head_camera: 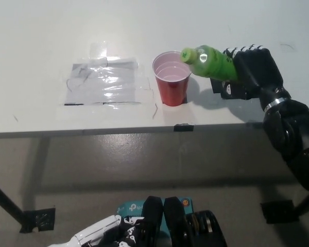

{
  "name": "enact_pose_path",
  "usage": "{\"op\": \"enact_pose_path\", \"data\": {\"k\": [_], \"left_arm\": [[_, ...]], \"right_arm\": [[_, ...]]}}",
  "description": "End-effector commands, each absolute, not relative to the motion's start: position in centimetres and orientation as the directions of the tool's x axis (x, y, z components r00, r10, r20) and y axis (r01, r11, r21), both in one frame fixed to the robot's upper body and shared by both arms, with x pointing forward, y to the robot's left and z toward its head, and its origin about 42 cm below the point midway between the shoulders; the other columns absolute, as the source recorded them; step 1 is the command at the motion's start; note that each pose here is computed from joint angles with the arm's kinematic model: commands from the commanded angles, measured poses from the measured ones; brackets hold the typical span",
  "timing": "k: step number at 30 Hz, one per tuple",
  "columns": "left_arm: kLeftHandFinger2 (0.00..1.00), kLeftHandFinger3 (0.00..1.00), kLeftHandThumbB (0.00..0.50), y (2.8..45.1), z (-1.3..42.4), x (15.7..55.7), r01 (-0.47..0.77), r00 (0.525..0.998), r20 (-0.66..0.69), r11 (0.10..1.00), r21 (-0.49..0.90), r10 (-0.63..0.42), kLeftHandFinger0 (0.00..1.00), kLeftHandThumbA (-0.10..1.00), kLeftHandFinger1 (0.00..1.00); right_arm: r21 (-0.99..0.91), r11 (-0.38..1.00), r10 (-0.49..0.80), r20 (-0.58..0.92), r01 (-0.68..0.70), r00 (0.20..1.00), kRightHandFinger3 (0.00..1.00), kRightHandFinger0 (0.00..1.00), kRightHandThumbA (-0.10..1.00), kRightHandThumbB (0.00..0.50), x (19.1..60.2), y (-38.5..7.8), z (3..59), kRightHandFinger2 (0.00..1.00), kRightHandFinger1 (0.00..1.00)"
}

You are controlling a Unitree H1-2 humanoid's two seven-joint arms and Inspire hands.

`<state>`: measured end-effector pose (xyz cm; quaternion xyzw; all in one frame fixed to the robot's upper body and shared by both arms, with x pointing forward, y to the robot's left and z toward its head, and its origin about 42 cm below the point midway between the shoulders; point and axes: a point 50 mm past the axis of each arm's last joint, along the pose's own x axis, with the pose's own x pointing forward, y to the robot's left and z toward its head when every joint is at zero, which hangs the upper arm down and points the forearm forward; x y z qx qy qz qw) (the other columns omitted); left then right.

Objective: The robot uses its right hand to pick up a bottle kept in the middle of the desk and tilt it into a cup kept next to it to pour water out

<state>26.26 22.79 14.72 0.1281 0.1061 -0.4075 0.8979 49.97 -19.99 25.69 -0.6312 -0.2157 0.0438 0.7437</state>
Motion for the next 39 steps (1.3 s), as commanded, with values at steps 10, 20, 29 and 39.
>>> {"op": "enact_pose_path", "data": {"k": [10,20,29,39], "left_arm": [[1.00,1.00,0.500,23.1,15.8,26.4,0.774,0.631,-0.287,0.609,0.173,-0.720,1.00,0.35,1.00],[1.00,1.00,0.500,23.1,15.8,26.5,0.781,0.623,-0.286,0.601,0.170,-0.728,1.00,0.36,1.00],[1.00,1.00,0.500,23.2,15.8,26.4,0.779,0.626,-0.288,0.602,0.177,-0.725,1.00,0.36,1.00],[1.00,1.00,0.500,23.0,15.8,26.4,0.777,0.627,-0.288,0.605,0.172,-0.723,1.00,0.35,1.00]], "right_arm": [[-0.914,-0.053,0.410,0.347,0.402,0.844,0.52,0.72,0.08,0.178,52.1,-19.5,32.9,0.00,0.02],[-0.901,-0.143,0.421,0.318,0.408,0.849,0.42,0.70,-0.02,0.130,52.6,-18.2,34.8,0.00,0.00],[-0.854,-0.280,0.414,0.306,0.439,0.858,0.22,0.59,-0.04,0.075,53.0,-18.9,35.6,0.00,0.00],[-0.790,-0.371,0.433,0.319,0.489,0.843,0.00,0.69,-0.10,0.101,53.3,-19.7,36.7,0.08,0.09]]}}
